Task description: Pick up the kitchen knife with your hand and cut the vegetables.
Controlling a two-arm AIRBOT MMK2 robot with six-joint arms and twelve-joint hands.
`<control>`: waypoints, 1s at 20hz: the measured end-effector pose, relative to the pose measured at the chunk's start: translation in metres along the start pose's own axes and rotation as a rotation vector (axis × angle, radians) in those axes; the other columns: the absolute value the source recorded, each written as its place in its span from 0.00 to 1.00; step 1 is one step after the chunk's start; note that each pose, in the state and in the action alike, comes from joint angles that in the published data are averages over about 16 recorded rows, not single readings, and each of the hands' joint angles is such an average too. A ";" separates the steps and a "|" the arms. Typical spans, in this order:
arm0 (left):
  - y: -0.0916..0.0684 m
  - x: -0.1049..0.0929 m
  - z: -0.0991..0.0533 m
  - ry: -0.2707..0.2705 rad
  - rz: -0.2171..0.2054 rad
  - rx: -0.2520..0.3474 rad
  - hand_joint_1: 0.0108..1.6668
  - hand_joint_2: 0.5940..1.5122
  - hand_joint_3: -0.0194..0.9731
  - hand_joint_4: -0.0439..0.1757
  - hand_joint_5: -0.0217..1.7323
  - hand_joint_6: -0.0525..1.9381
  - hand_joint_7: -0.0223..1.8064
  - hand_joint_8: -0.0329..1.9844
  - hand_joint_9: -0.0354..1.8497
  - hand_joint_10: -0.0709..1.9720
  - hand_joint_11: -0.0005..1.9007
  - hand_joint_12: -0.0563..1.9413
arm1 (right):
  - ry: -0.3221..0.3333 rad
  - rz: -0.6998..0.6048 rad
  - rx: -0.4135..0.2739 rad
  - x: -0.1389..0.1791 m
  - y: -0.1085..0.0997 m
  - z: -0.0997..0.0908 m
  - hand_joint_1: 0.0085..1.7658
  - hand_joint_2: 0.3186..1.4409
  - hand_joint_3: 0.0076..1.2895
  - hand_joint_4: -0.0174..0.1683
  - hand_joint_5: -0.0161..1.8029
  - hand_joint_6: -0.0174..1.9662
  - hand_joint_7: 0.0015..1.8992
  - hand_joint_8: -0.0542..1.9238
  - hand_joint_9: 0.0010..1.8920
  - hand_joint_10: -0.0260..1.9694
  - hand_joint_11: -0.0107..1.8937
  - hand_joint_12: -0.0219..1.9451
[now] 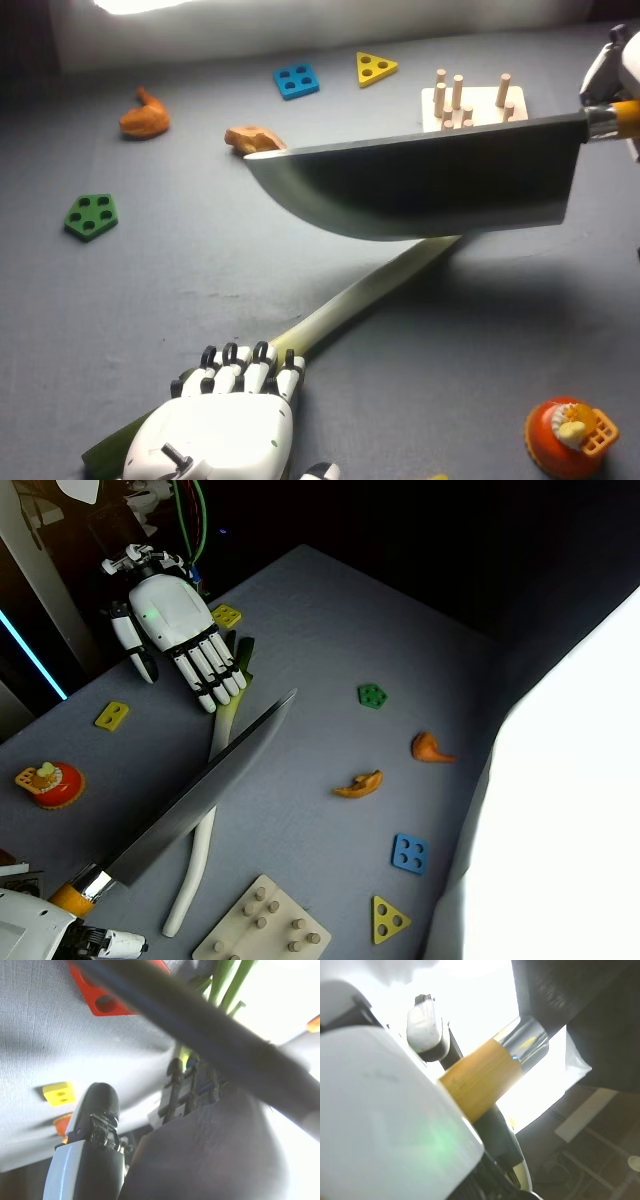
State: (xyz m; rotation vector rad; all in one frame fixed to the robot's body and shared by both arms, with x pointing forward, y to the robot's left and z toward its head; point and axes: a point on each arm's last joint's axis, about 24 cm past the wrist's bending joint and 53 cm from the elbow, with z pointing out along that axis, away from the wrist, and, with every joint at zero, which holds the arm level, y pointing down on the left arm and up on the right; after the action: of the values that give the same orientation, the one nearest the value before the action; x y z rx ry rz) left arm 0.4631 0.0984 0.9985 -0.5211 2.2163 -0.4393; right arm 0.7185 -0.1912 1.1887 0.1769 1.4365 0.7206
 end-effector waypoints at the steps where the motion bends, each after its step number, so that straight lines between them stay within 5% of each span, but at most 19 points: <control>1: 0.000 0.000 0.000 0.000 0.000 0.000 0.17 0.92 0.03 0.22 0.05 0.03 0.01 0.01 0.02 0.03 0.01 0.03 | -0.001 -0.003 0.003 -0.002 -0.002 0.000 0.90 0.32 0.70 0.99 0.74 0.97 0.83 0.99 0.87 0.97 0.91 0.96; 10: 0.000 0.000 0.000 -0.001 0.002 0.001 0.17 0.90 0.03 0.22 0.05 0.03 0.01 0.01 0.02 0.03 0.01 0.04 | -0.029 0.014 -0.003 -0.020 -0.003 0.002 0.90 0.32 0.70 0.99 0.75 0.97 0.83 0.99 0.87 0.97 0.91 0.96; 20: -0.001 -0.001 0.000 -0.001 0.003 0.005 0.23 0.87 0.03 0.22 0.05 0.03 0.01 0.01 0.02 0.03 0.01 0.04 | -0.125 0.064 -0.127 -0.060 0.013 0.021 0.90 0.32 0.70 0.99 0.75 0.97 0.83 0.98 0.87 0.97 0.91 0.97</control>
State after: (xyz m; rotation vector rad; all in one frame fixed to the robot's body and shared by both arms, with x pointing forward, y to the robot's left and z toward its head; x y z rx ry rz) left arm 0.4638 0.0976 0.9993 -0.5157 2.2146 -0.4431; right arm 0.7354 -0.2078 1.2495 0.1667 1.2672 0.8364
